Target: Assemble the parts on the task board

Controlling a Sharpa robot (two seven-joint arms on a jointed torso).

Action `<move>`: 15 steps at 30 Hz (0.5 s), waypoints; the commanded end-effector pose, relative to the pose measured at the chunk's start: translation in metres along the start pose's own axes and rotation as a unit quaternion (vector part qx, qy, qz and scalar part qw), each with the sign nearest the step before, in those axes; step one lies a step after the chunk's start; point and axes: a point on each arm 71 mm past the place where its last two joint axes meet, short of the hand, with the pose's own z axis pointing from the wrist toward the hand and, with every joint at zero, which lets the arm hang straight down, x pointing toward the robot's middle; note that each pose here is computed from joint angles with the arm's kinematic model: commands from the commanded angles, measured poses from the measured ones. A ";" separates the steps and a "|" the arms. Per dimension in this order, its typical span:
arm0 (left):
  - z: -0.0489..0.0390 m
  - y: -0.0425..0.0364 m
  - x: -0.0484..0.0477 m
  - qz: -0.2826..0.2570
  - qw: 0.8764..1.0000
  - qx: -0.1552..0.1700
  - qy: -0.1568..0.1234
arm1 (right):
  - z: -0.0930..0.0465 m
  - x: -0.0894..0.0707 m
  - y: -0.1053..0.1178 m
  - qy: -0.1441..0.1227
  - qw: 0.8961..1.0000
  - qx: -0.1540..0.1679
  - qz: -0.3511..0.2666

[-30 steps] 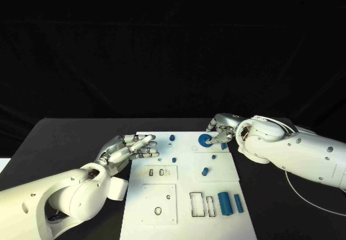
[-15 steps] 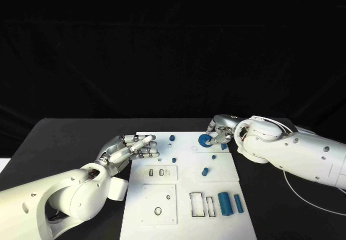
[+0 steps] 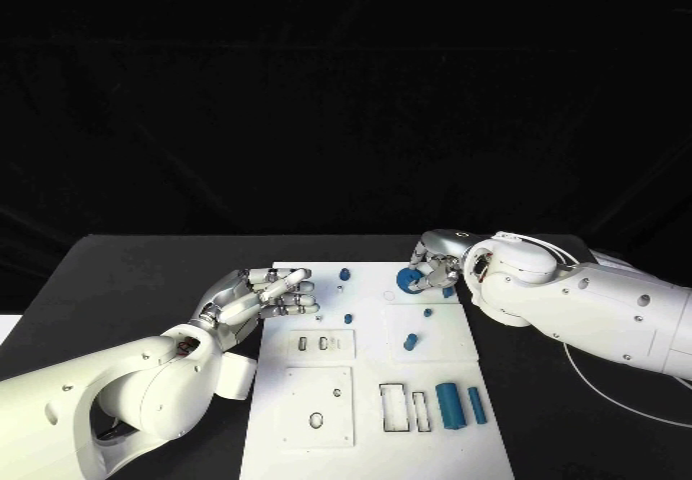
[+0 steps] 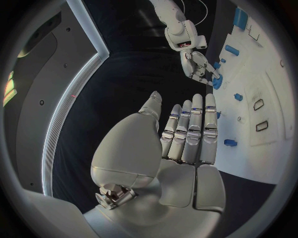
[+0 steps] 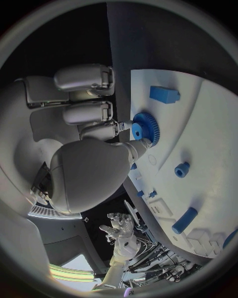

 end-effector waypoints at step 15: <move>0.0006 -0.0010 0.0029 -0.005 1.000 0.004 0.011 | -0.009 -0.006 0.026 -0.093 0.994 -0.054 -0.031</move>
